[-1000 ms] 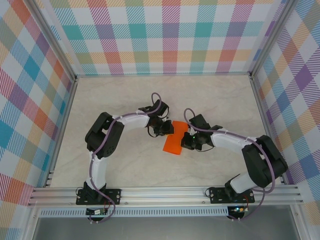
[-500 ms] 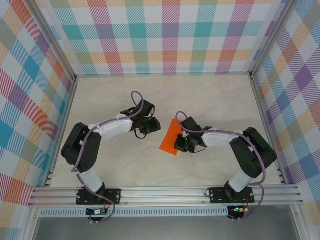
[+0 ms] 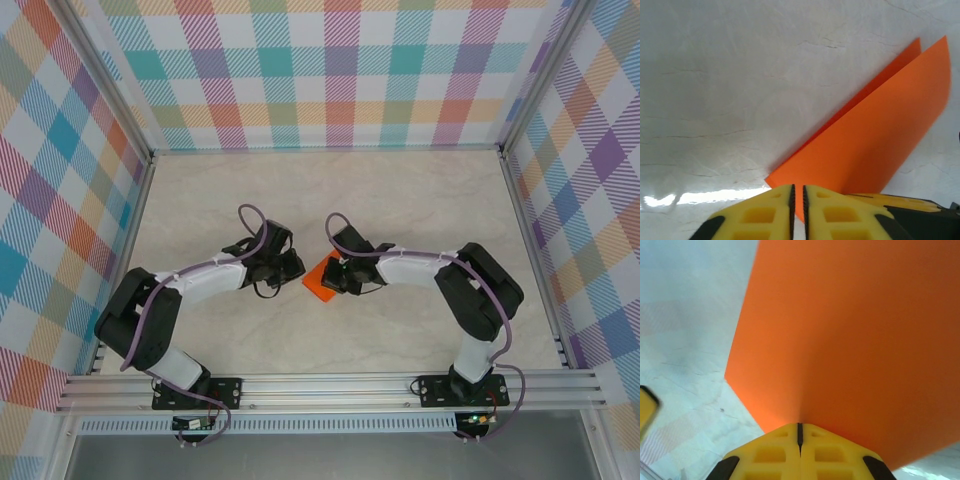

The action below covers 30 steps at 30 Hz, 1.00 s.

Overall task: Fold a paper plane with a square sheet of paper (pick it up from the middle)
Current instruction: Rotate the square sheet of paper at the center of the table, then first fold in half a square sheet of paper at the center of the table.

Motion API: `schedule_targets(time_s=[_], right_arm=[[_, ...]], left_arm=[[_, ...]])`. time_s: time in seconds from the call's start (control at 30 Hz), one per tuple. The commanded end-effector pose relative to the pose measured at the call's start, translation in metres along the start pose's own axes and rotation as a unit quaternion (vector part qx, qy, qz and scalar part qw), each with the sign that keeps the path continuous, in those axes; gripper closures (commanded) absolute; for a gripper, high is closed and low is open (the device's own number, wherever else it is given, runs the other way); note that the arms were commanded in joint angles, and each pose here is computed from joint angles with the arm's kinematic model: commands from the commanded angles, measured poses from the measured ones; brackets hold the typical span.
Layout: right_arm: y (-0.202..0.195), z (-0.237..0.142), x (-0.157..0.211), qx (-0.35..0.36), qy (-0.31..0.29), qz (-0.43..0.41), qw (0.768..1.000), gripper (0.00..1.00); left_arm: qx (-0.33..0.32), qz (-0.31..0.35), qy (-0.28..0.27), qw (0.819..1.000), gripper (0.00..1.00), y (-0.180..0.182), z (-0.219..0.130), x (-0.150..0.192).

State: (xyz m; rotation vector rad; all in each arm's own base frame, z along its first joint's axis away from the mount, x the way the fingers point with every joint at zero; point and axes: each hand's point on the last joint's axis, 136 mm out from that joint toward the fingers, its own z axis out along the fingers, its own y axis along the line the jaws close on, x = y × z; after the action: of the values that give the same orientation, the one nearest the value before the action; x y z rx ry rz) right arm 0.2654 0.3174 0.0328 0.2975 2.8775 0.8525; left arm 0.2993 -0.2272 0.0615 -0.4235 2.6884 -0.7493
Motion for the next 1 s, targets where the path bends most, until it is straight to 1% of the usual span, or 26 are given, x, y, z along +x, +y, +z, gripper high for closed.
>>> schedule_targets(time_s=[0.0,0.07,0.2,0.4,0.77,0.97], right_arm=[[0.001,-0.015,-0.005,0.007,-0.020,-0.034,0.999,1.00],[-0.003,-0.019,-0.004,0.000,-0.020,-0.047,0.999,1.00],[-0.011,-0.025,-0.007,-0.011,-0.023,-0.064,0.998,1.00],[-0.015,-0.031,-0.012,-0.038,-0.025,-0.077,0.996,1.00],[-0.024,-0.028,-0.017,-0.071,-0.011,-0.075,0.995,1.00],[-0.032,-0.025,-0.021,-0.080,-0.008,-0.069,0.994,1.00]], left_arm=[[0.067,-0.011,-0.001,0.998,0.92,-0.022,-0.007,-0.003],[0.085,-0.006,0.012,0.996,0.95,-0.029,-0.007,0.004],[0.108,0.010,0.025,0.994,0.97,-0.045,-0.008,0.015],[0.103,0.011,0.040,0.994,1.00,-0.053,0.002,0.032],[0.099,0.027,0.079,0.992,1.00,-0.072,0.026,0.062],[0.106,0.042,0.091,0.989,1.00,-0.081,0.034,0.071]])
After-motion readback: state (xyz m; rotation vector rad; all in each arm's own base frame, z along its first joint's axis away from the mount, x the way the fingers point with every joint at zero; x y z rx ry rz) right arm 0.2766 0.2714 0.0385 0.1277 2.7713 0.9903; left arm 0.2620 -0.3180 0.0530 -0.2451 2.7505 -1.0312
